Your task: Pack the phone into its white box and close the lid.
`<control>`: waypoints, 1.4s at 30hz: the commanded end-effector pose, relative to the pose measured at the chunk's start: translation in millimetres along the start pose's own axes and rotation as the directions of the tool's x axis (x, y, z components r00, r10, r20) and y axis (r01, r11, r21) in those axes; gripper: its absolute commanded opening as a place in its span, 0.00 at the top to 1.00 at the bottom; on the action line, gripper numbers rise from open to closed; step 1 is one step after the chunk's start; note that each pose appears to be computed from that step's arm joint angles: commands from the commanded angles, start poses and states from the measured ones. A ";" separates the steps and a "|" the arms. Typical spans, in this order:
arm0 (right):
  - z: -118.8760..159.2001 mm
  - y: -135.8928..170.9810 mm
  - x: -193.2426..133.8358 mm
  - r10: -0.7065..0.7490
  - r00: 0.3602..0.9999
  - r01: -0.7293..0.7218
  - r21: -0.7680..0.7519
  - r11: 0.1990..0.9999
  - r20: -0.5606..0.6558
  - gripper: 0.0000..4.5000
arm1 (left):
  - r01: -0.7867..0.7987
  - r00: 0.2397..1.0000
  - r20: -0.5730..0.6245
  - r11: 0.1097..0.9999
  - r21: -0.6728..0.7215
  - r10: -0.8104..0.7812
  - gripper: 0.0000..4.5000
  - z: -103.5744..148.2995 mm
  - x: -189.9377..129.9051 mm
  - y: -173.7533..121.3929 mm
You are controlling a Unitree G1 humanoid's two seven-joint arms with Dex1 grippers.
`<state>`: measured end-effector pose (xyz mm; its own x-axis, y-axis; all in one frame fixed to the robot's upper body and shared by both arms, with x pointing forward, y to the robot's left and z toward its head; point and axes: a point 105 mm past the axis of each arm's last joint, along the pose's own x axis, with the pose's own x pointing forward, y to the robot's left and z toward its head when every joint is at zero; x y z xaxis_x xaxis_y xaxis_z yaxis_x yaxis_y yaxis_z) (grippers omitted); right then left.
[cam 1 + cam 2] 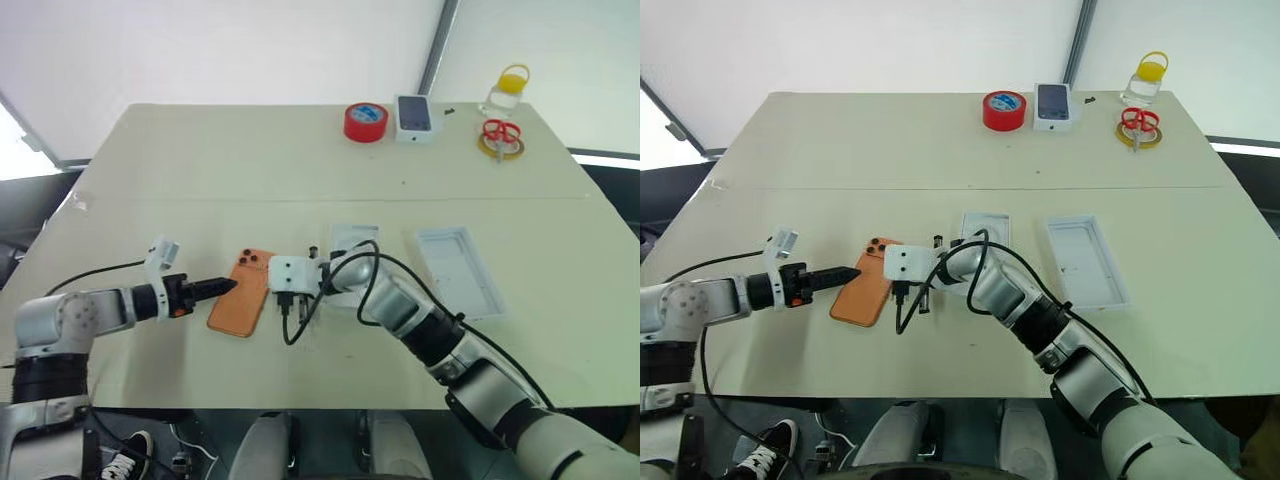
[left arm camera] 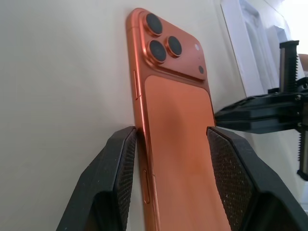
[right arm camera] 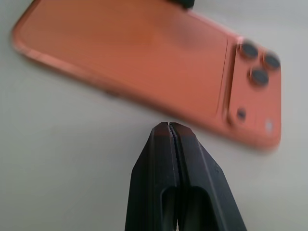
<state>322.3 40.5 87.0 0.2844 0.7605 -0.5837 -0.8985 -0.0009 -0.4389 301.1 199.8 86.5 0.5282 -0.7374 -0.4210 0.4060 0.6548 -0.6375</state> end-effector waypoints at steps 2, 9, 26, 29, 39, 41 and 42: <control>3.3 0.6 1.1 -0.012 1.000 0.013 -0.018 1.000 0.004 0.99 | 0.106 0.981 -0.149 0.986 -0.132 -0.126 0.46 -36.9 33.6 -21.2; -8.7 -1.9 -3.8 -0.032 0.999 0.032 -0.010 0.999 -0.026 0.99 | 0.062 0.993 -0.096 0.994 -0.085 -0.070 0.46 -17.4 27.9 -15.3; -12.4 -2.9 -4.3 -0.042 0.998 0.042 -0.011 0.999 -0.036 1.00 | 0.108 0.994 0.013 0.969 -0.223 -0.108 0.99 -12.9 19.0 -7.0; -13.0 -3.7 -4.6 -0.047 0.998 0.047 -0.014 0.999 -0.038 1.00 | 0.118 0.993 0.028 0.962 -0.246 -0.115 0.99 -9.2 18.1 -7.6; 20.9 -35.2 -33.9 -0.158 0.970 0.153 0.042 0.987 0.183 0.94 | 0.256 0.925 0.317 0.961 -0.110 -0.210 1.00 25.2 1.3 -32.0; 29.7 -41.4 -47.0 -0.146 0.952 0.101 0.172 0.980 0.269 0.80 | 0.344 0.899 0.331 0.929 -0.135 -0.285 1.00 26.5 -1.5 -41.2; 32.4 -49.1 -54.8 -0.177 0.939 0.126 0.185 0.975 0.294 0.69 | 0.354 0.899 0.327 0.923 -0.152 -0.291 1.00 25.9 -0.9 -42.2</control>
<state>340.4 16.2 126.7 0.3384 0.8603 -0.3813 -0.9113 0.1987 -0.3605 303.5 179.3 111.0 0.6181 -0.7830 -0.0698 0.3889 0.3817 -0.8385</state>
